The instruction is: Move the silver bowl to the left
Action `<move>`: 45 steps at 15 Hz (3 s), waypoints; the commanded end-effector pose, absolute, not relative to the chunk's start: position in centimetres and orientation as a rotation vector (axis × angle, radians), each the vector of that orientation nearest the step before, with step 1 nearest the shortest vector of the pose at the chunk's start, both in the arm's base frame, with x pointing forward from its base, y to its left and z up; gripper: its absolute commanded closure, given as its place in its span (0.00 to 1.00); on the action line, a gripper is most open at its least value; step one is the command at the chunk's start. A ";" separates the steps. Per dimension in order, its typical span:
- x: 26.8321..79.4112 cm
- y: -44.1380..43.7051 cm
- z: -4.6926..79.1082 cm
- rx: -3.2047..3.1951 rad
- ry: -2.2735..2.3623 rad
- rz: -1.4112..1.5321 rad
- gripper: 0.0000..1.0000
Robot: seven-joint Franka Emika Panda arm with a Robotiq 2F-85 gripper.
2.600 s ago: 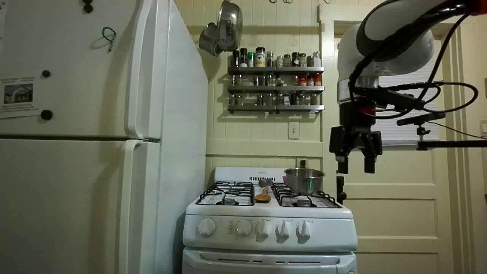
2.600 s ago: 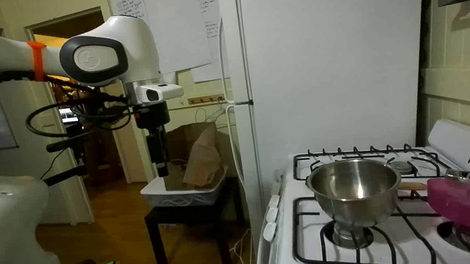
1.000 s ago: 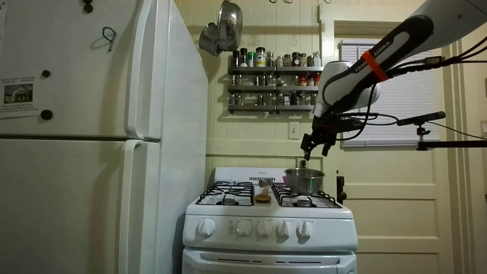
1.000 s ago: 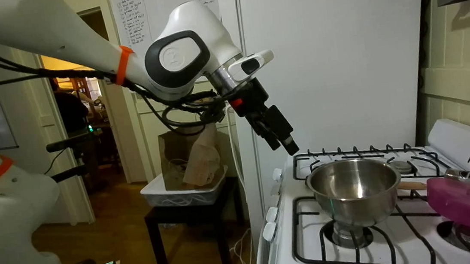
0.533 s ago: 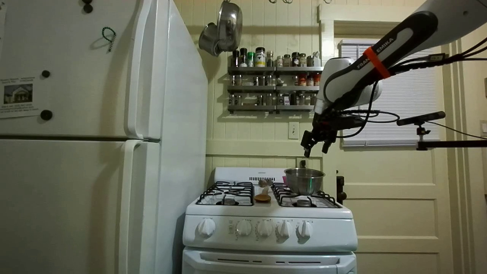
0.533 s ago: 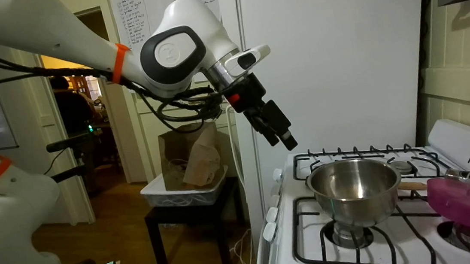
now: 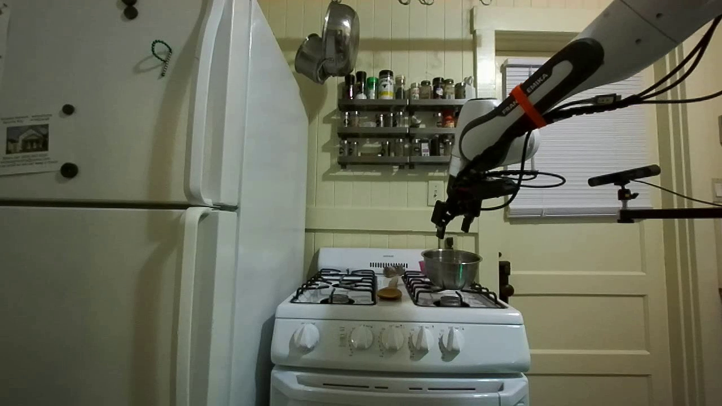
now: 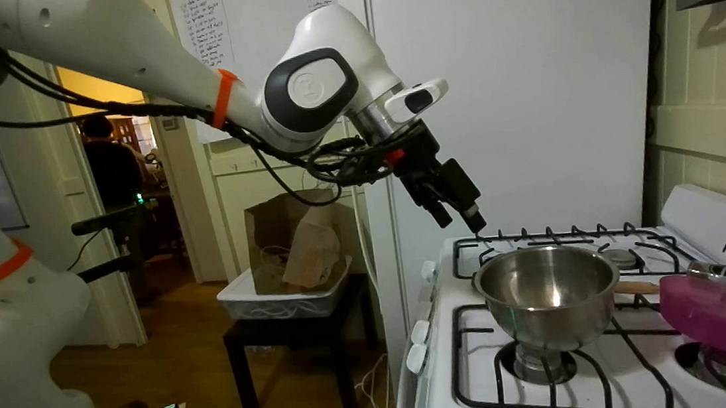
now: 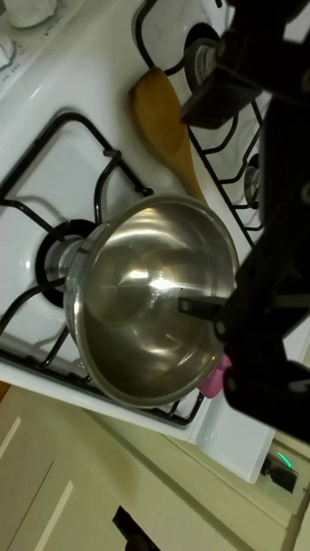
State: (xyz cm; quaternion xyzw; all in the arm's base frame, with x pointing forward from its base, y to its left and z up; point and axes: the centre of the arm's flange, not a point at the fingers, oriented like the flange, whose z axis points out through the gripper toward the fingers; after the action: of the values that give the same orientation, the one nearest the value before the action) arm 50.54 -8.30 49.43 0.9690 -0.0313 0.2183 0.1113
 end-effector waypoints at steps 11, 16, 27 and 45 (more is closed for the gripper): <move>59.9 -8.5 43.6 2.961 -0.067 0.534 0.00; 61.1 -8.7 41.6 2.965 -0.059 0.491 0.10; 61.3 -8.1 41.7 2.926 -0.024 0.409 1.00; 65.5 2.2 51.2 2.747 0.899 0.609 0.93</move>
State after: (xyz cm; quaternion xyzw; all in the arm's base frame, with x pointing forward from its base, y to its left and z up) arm 65.48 2.29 51.17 0.9257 0.3040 0.2050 0.0931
